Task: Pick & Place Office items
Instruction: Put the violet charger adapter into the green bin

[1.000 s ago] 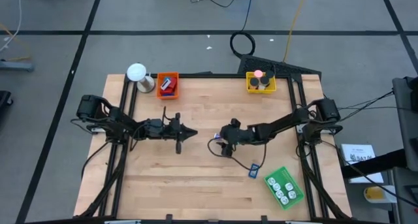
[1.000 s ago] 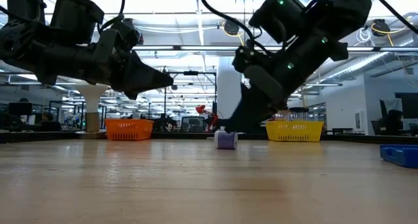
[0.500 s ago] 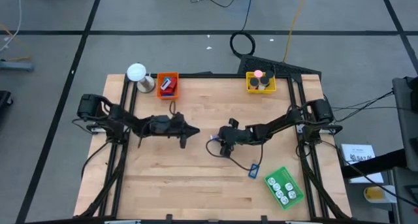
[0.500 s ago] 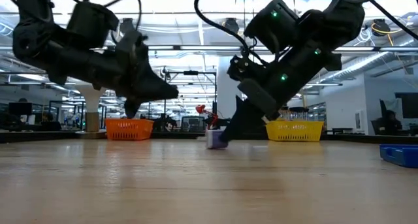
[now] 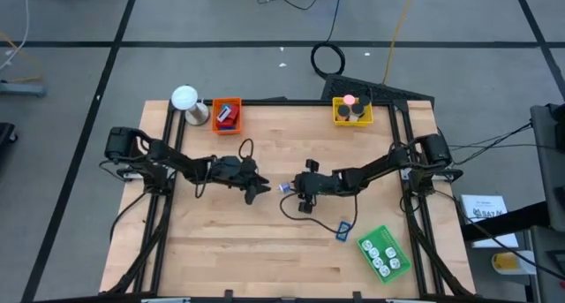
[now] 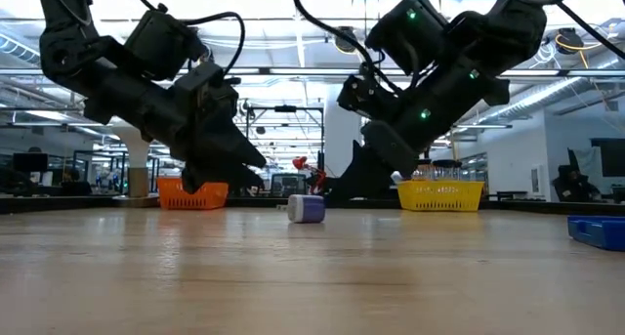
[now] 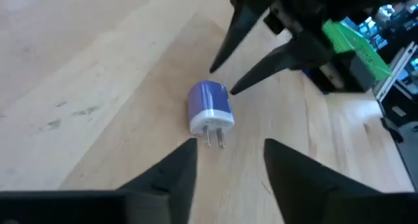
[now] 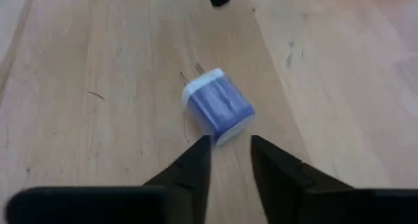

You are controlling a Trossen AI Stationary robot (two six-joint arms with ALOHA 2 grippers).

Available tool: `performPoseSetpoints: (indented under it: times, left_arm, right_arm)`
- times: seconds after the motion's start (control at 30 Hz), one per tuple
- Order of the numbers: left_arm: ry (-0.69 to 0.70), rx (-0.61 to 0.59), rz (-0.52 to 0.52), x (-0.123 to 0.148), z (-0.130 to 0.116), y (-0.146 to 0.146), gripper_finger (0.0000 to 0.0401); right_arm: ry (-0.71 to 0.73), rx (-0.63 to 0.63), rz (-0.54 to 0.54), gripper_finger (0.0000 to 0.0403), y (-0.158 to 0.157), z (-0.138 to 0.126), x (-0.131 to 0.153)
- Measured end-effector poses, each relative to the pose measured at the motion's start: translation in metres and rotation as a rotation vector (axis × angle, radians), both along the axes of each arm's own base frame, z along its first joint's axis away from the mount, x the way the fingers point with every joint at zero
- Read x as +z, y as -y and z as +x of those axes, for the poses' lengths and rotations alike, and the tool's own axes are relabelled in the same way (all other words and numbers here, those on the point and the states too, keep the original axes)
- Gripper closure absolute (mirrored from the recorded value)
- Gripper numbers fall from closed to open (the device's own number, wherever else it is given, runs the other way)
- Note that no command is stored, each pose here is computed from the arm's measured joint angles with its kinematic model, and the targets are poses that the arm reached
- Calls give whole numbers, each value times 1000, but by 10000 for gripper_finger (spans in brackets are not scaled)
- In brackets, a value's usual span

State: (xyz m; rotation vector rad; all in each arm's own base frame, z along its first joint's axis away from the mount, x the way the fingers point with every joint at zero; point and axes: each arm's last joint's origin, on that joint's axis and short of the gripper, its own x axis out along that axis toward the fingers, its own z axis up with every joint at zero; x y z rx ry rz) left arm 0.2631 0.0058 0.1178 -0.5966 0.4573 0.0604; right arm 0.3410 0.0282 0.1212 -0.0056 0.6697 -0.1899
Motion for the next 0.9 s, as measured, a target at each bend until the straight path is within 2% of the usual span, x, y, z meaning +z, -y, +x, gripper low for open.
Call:
performPoseSetpoints:
  times: [0.17,0.27,0.37,0.47,0.6,0.73,0.9]
  left_arm:
    - [5,-38,38,0,0,5,168]
    - [6,-50,44,0,0,7,146]
    - [6,-49,42,0,0,7,134]
    - [5,-46,39,0,0,7,131]
    - [7,-46,38,0,0,7,130]
    - [8,-45,38,0,0,7,130]
    - [9,-45,41,0,0,7,130]
  right_arm:
    - [3,27,-29,212,8,1,3]
    - [54,122,33,164,17,5,7]
    - [106,184,82,137,29,9,9]
    - [106,230,113,136,37,9,8]
    - [99,279,102,162,35,8,8]
    - [100,279,97,187,35,9,8]
    - [106,287,87,187,36,11,2]
